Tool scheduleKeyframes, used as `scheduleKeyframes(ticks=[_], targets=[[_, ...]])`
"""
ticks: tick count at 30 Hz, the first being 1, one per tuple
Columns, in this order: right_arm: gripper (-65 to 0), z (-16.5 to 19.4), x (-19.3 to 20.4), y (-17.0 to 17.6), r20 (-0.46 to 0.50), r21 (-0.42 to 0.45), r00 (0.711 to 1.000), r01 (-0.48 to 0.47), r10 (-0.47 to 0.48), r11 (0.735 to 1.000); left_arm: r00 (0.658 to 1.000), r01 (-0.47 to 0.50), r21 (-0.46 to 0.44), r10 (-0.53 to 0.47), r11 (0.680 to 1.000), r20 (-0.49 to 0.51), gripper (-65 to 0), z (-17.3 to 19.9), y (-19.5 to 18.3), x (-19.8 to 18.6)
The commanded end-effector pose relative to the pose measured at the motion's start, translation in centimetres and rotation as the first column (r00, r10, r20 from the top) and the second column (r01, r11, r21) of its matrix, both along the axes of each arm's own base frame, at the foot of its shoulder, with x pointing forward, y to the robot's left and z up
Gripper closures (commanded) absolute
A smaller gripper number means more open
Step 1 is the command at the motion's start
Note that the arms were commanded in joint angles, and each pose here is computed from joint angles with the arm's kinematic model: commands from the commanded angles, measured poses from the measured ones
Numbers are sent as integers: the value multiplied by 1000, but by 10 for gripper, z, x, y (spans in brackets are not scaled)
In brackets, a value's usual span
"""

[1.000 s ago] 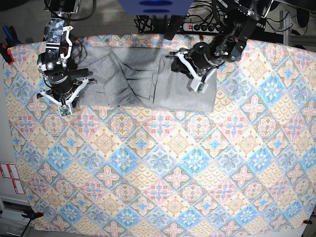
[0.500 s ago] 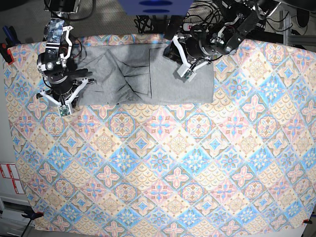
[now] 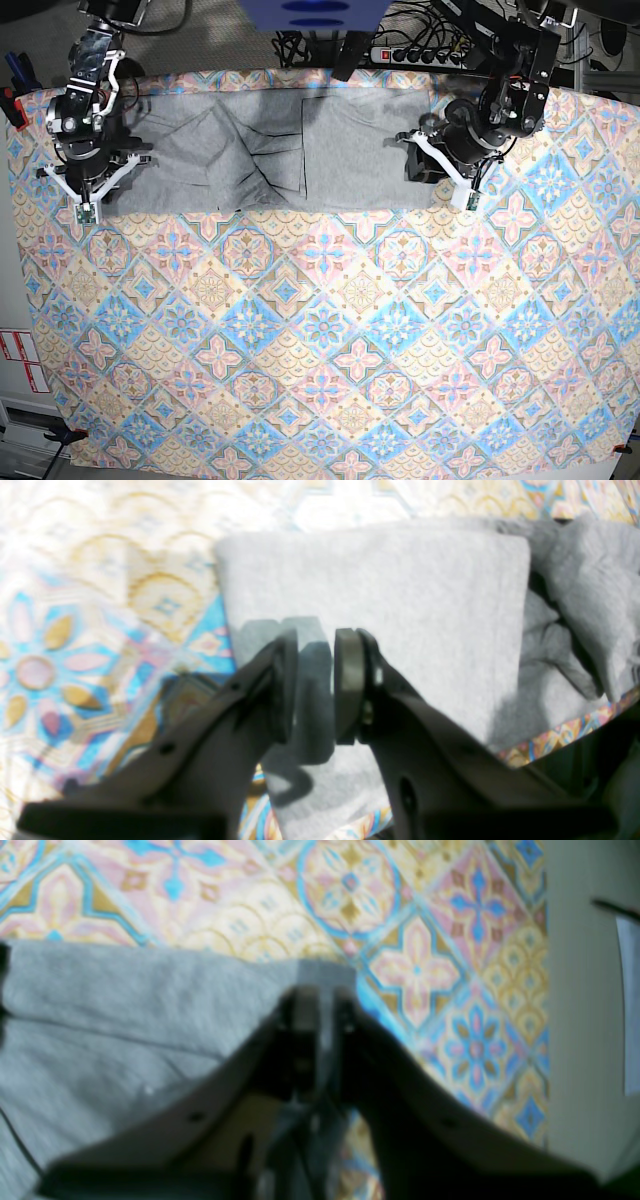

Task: Fold the T-shirt properly
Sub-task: 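Push the folded end with the left gripper toward the strip's middle, then grasp both ends of the folded strip with both grippers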

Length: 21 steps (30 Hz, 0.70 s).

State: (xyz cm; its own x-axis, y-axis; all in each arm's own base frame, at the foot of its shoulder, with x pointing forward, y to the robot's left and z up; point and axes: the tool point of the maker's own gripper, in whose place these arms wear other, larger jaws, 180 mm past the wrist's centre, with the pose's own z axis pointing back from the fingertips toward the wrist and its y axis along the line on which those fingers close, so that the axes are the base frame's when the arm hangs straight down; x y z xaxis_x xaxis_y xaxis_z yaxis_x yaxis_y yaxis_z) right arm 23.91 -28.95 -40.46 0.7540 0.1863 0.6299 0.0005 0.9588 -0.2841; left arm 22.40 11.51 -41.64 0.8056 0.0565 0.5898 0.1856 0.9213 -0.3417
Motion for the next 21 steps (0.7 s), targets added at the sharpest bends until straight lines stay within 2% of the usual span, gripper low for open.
scheduleKeyframes(ticks=[1,5,9,10,12,15,18,21], targets=[[-153,7,3,-5,6,-15,1000,8,-8,1000,1000,-1,-8,1,1000,31,-115,8,1,6],[-298,-4,-11,-8,-92,-15,995,38,-39,999,999,-1,-8,1,1000,32,-115,8,1,7],[-341,-6,-18,-20,-156,-39,987,40,-46,998,1000,-3,-7,3,1000,19,-115,4,1,4],[-343,-9,-20,-23,-169,-22,985,45,-48,999,1000,-6,-4,6,1000,9,-115,0,3,3],[-344,-22,-25,-18,-194,63,979,67,-53,996,1000,-10,-1,10,1000,-3,-115,-4,5,1],[-344,-27,-21,-24,-189,192,980,97,-60,977,1000,-10,-1,10,1000,-7,-115,-5,5,0],[-344,-32,-20,-28,-186,330,979,140,-81,934,1000,-11,-1,11,1000,-5,-115,-5,5,1],[-343,-31,-19,-28,-175,392,980,155,-92,907,1000,-10,-1,10,1000,-4,-115,-5,5,1]])
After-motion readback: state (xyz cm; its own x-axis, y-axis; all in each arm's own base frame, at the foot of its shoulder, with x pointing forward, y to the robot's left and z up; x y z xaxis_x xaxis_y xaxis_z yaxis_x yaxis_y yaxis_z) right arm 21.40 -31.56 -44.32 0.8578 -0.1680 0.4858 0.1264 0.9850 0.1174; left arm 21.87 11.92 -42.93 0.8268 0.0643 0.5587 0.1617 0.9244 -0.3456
